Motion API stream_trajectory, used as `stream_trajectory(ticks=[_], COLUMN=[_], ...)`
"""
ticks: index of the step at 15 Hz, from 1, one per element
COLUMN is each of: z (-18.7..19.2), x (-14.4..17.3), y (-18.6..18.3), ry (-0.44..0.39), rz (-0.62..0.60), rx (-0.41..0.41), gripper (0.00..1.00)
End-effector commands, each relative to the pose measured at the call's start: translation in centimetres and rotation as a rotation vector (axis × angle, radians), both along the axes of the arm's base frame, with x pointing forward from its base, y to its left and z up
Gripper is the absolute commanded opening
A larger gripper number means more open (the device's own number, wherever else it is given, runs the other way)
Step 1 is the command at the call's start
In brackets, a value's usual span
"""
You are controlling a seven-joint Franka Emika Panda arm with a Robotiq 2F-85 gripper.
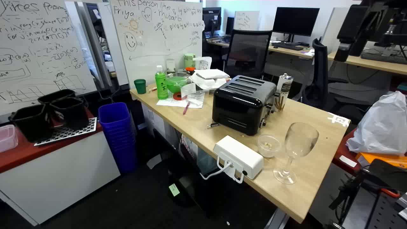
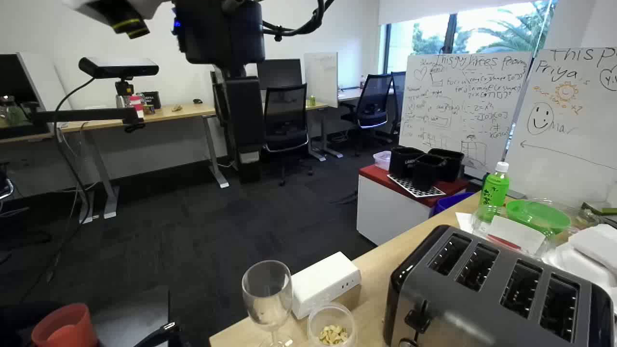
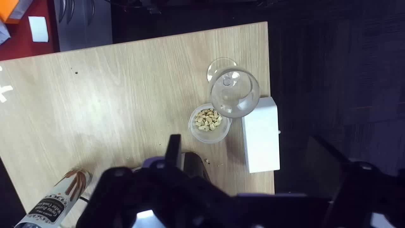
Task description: Turn the knob on the toaster clockwise
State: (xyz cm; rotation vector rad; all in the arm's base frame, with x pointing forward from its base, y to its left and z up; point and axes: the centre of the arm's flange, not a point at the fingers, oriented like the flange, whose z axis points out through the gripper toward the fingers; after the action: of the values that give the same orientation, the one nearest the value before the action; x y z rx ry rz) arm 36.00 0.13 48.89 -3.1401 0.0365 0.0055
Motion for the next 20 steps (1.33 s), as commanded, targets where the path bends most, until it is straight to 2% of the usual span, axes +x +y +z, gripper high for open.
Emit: stream_trajectory(ticks=[1, 12, 15, 20], z=[0.0, 0.0, -0.3, -2.1], x=[0.0, 0.2, 1.2, 3.3], y=[0.0, -0.3, -1.9, -6.4], ry=[0.0, 0.0, -0.01, -0.055], rz=[0.0, -0.007, -0.07, -0.271], rx=[0.0, 0.0, 0.033, 0.077], gripper=[1.0, 1.0, 1.0, 1.0])
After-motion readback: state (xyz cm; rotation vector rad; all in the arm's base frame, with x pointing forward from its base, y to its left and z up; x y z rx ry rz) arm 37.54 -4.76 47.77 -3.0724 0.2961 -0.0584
